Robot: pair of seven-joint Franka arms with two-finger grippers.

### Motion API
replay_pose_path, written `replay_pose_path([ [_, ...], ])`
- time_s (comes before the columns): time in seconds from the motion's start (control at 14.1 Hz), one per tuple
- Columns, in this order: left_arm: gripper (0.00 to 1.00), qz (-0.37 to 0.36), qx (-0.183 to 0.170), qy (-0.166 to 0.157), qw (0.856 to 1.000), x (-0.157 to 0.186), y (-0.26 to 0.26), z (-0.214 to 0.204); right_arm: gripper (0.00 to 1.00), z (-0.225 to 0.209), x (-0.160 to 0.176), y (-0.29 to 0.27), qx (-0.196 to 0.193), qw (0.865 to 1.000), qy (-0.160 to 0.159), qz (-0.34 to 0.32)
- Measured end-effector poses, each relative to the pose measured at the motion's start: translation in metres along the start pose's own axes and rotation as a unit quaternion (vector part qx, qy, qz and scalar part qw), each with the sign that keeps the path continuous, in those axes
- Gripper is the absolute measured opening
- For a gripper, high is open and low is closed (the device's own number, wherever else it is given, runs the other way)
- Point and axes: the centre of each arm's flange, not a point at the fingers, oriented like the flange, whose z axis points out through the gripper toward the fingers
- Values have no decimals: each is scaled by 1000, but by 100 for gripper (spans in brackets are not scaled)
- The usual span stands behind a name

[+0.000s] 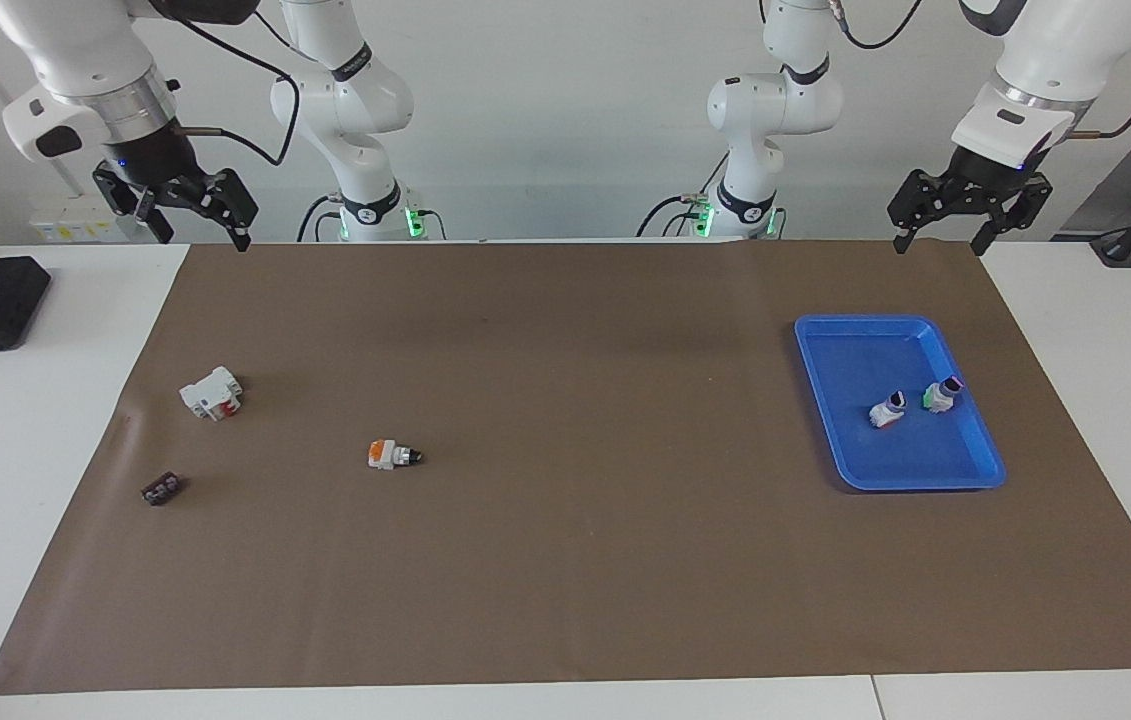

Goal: Turn and place switch with both arms

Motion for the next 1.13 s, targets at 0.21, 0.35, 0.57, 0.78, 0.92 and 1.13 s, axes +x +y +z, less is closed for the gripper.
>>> replay_pose_path([
  [0.21,100,0,0,0,1000,0,0,0,100,0,-1,0,0,1000,0,0],
  [0.35,100,0,0,0,1000,0,0,0,100,-1,-1,0,0,1000,0,0],
  [0.57,100,0,0,0,1000,0,0,0,100,2,-2,-4,3,1000,-2,-6],
  [0.78,100,0,0,0,1000,0,0,0,100,13,0,-14,20,999,4,-43],
  [0.92,100,0,0,0,1000,0,0,0,100,35,9,-24,26,994,26,-101],
  [1.13,100,0,0,0,1000,0,0,0,100,88,23,-40,57,983,52,-168],
])
